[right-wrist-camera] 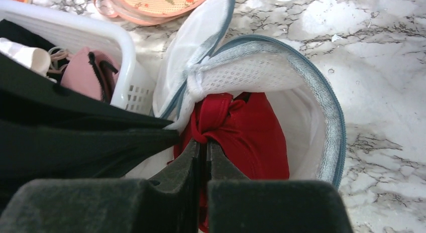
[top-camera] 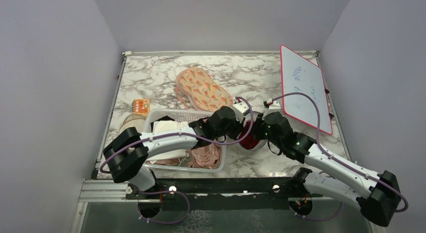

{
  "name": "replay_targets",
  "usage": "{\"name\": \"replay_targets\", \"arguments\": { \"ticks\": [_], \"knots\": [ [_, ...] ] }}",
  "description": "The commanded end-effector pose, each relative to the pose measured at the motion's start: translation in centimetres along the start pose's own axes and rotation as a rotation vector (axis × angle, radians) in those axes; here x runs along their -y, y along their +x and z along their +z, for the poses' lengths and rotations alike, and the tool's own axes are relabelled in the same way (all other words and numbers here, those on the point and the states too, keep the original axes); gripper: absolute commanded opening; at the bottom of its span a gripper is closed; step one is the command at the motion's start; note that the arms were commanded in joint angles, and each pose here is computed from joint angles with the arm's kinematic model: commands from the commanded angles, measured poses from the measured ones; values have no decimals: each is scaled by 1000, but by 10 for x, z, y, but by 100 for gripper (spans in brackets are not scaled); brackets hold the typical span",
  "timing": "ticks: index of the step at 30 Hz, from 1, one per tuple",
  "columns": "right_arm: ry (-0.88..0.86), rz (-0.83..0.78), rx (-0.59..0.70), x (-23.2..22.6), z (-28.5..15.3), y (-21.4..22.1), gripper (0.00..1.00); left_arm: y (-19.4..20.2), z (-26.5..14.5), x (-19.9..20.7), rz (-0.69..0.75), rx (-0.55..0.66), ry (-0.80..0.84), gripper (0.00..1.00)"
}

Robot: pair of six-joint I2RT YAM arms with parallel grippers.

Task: Unzip the laundry bag and remove the bra

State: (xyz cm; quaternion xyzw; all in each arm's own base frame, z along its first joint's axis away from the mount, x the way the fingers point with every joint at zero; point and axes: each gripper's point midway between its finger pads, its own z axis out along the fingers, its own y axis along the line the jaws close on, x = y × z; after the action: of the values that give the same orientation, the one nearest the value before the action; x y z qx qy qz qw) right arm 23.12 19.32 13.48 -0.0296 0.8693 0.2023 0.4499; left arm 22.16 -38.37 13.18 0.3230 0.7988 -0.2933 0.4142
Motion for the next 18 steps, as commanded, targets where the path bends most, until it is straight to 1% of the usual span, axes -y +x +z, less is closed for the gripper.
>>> {"name": "replay_targets", "arguments": {
  "ticks": [1,7,18],
  "knots": [
    [-90,-20,19,-21,-21,-24,1,-14,0,-2,19,32,-32,0],
    [-87,-26,105,-29,-45,-67,1,-13,3,-1,15,21,-30,0],
    [-20,-5,292,-23,-83,-130,1,-14,3,0,9,18,-25,0]
  ]
}}
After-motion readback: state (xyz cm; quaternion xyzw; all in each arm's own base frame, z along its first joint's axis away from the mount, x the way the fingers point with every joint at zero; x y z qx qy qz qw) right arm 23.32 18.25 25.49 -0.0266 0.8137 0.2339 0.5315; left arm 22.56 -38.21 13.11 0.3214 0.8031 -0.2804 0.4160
